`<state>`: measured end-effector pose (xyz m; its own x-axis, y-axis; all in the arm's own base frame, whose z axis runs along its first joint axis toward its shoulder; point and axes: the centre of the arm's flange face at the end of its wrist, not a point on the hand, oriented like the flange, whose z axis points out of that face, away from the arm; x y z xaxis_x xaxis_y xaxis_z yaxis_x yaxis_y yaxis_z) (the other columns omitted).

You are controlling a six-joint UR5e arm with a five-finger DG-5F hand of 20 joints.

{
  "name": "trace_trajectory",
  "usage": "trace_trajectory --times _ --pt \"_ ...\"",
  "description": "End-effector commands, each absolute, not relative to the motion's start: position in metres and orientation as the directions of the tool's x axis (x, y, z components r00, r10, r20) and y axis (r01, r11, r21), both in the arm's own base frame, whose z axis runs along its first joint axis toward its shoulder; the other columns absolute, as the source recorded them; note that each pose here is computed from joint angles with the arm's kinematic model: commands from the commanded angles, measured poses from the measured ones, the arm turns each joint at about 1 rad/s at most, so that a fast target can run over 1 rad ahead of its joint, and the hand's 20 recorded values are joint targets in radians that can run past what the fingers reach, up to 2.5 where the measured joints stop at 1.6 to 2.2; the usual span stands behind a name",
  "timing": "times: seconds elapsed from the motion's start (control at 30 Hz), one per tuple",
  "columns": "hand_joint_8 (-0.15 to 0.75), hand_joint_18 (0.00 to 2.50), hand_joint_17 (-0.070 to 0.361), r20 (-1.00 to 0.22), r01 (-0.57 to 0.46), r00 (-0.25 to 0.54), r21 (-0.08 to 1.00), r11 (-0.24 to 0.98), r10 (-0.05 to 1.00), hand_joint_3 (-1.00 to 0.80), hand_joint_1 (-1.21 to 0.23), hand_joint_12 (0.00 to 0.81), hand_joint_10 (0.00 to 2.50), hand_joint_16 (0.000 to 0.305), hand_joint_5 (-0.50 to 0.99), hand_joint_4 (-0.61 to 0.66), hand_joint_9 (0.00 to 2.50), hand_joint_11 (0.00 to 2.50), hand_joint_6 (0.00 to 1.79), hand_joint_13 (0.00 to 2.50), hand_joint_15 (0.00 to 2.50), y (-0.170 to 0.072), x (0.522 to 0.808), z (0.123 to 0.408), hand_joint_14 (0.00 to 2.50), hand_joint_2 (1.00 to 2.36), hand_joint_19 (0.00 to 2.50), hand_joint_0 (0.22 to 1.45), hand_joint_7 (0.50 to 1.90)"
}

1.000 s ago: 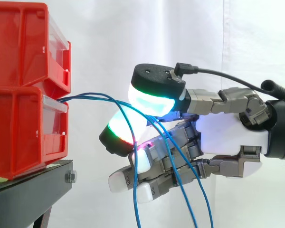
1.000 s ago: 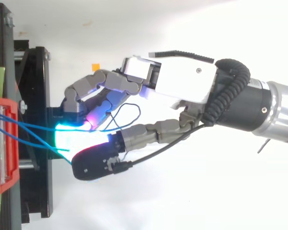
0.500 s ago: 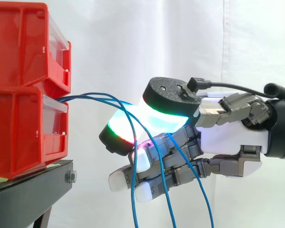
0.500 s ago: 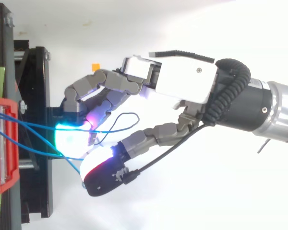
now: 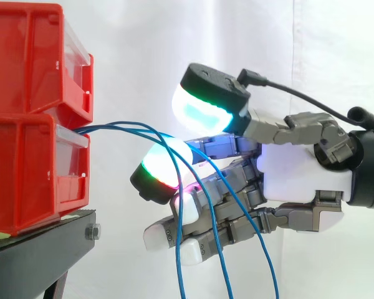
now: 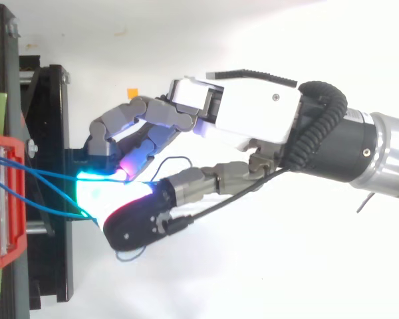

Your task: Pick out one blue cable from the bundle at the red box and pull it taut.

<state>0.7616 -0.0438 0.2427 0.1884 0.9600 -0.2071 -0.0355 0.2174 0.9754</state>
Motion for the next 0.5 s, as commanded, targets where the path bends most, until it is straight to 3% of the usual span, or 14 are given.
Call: trace_trajectory --times 0.0,0.23,0.47 --pt "0.247 0.66 0.11 -0.207 -0.034 0.188 0.976 0.217 0.96 -0.5 -0.4 0.316 0.02 0.049 -0.16 0.1 1.02 0.6 0.83 0.77 0.24 -0.044 0.762 0.243 0.01 1.0 0.5 0.6 1.03" --pt "0.253 0.64 0.112 -0.208 -0.018 0.187 0.977 0.215 0.96 -0.42 -0.44 0.322 0.02 0.05 -0.16 0.11 1.02 0.6 0.83 0.77 0.26 -0.043 0.76 0.253 0.01 1.01 0.51 0.62 1.05" --pt "0.256 0.63 0.115 -0.246 0.059 0.168 0.969 0.239 0.955 -0.32 -0.62 0.325 0.02 0.051 -0.18 0.13 0.96 0.6 0.84 0.75 0.26 -0.042 0.742 0.28 0.01 1.02 0.5 0.61 1.06"
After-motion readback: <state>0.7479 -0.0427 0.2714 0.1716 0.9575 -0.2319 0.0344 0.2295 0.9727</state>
